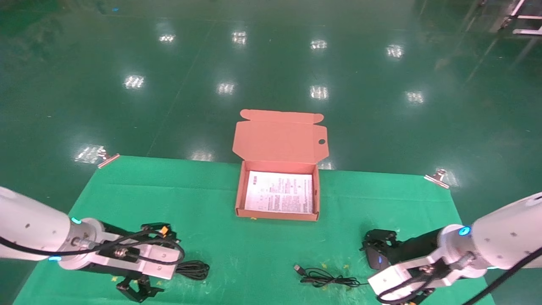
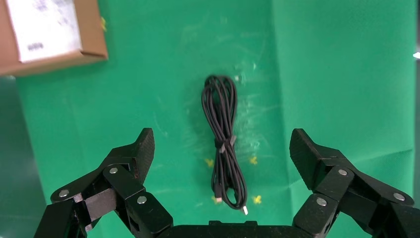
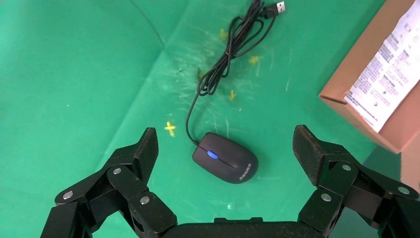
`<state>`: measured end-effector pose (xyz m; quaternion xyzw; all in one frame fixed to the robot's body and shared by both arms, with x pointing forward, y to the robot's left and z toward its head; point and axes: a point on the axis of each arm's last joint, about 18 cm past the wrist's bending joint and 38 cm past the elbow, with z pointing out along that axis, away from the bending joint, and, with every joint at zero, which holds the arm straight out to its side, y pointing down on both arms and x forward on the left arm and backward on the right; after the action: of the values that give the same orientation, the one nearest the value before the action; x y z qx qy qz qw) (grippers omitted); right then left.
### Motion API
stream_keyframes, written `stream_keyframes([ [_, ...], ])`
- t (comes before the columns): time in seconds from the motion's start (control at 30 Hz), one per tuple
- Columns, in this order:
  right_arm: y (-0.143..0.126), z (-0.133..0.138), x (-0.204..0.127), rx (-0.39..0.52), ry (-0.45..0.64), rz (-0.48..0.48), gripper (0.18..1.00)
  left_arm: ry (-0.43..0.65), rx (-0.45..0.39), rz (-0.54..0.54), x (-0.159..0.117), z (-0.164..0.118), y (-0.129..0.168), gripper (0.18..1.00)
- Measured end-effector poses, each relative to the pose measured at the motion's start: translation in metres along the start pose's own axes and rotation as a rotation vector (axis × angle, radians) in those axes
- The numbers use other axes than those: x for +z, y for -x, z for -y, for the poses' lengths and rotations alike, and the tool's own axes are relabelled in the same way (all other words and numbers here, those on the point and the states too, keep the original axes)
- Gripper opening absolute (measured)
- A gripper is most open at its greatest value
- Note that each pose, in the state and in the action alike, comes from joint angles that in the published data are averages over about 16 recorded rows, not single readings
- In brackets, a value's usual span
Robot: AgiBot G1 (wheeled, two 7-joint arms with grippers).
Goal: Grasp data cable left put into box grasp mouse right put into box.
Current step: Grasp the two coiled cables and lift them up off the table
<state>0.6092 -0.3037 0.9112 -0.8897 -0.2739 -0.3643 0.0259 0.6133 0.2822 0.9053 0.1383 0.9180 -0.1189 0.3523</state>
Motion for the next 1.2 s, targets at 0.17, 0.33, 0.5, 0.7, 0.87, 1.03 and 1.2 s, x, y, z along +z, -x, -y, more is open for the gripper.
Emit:
stream_keyframes([
  [0.17, 0.004, 0.0, 0.016, 0.029, 0.019, -0.005, 1.0, 0.053, -0.019, -0.005, 0.017, -0.008, -0.003, 1.001],
  [0.33, 0.01, 0.001, 0.032, 0.075, 0.018, -0.011, 1.0, 0.086, -0.064, -0.009, 0.033, -0.016, -0.004, 1.001],
  [0.5, 0.015, 0.003, 0.049, 0.137, 0.0, -0.019, 1.0, 0.097, -0.136, -0.018, 0.049, -0.024, -0.005, 1.001],
  [0.7, 0.017, 0.005, 0.07, 0.212, -0.029, -0.028, 1.0, 0.098, -0.23, -0.023, 0.069, -0.035, -0.003, 1.001],
  [0.87, 0.016, 0.005, 0.088, 0.256, -0.045, -0.037, 1.0, 0.094, -0.301, -0.026, 0.084, -0.045, -0.001, 1.001],
  [1.03, 0.014, 0.003, 0.105, 0.268, -0.043, -0.049, 1.0, 0.095, -0.34, -0.018, 0.093, -0.055, 0.002, 1.001],
  [1.2, 0.011, 0.002, 0.119, 0.261, -0.029, -0.064, 1.0, 0.092, -0.368, -0.009, 0.099, -0.063, 0.004, 1.001],
])
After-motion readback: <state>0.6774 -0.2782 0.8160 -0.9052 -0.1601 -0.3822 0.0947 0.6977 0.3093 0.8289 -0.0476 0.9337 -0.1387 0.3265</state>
